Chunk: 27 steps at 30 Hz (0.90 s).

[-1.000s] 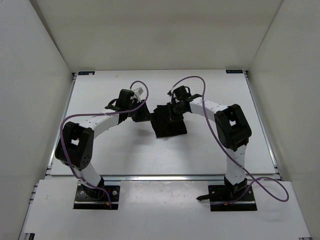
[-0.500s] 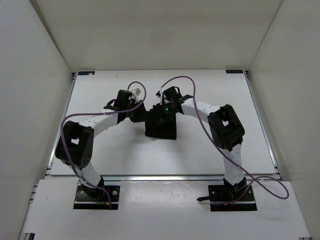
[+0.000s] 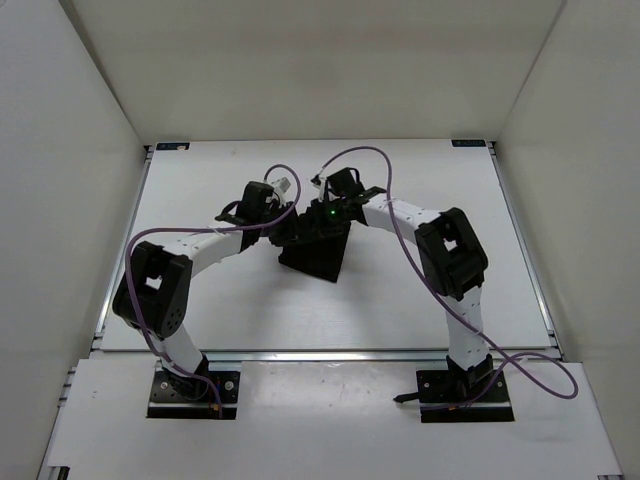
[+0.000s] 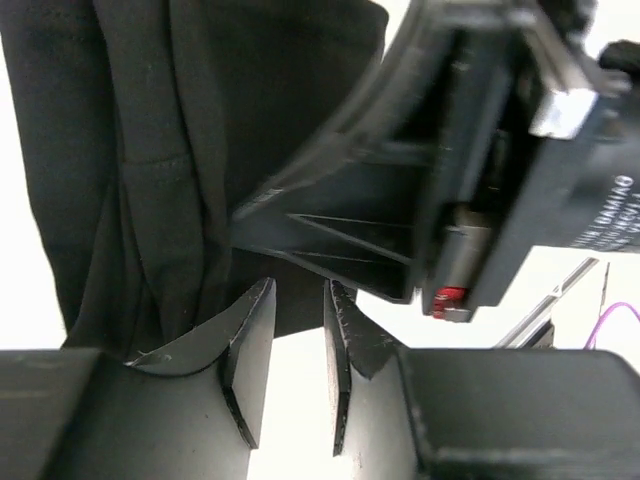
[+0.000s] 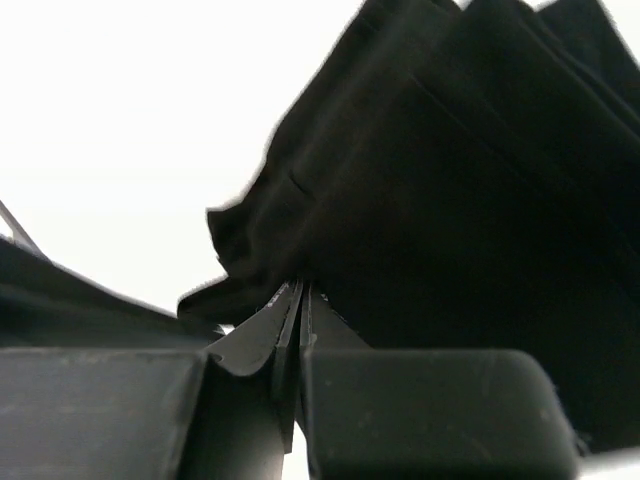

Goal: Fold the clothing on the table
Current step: Fold the skirt

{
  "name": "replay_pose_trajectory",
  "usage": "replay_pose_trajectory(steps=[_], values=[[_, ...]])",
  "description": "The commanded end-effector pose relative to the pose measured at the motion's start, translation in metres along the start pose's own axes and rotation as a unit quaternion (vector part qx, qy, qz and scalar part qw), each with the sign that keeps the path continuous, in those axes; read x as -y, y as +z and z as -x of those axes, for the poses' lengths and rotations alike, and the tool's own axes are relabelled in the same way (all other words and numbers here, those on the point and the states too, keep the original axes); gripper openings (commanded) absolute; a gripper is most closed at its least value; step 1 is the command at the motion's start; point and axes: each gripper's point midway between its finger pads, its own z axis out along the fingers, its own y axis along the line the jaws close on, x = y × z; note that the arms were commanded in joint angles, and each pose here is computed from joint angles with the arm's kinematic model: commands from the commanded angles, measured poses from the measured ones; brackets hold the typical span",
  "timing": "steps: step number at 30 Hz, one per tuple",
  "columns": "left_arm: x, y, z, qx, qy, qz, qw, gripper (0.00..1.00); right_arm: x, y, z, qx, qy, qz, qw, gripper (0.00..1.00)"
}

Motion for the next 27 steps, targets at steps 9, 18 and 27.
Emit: replay_pose_trajectory(steps=[9, 18, 27], values=[[0.011, 0.028, -0.006, 0.001, 0.005, -0.009, 1.0, 0.27, 0.03, -0.067, 0.012, 0.067, 0.014, -0.047, 0.997, 0.0], [-0.022, 0.033, -0.003, 0.009, 0.008, 0.044, 0.999, 0.24, 0.044, -0.035, -0.022, 0.018, 0.019, -0.04, 0.999, 0.0], [-0.063, 0.026, 0.0, 0.019, -0.082, 0.027, 0.996, 0.23, 0.062, -0.03, -0.025, 0.005, 0.02, -0.058, 0.998, 0.0]])
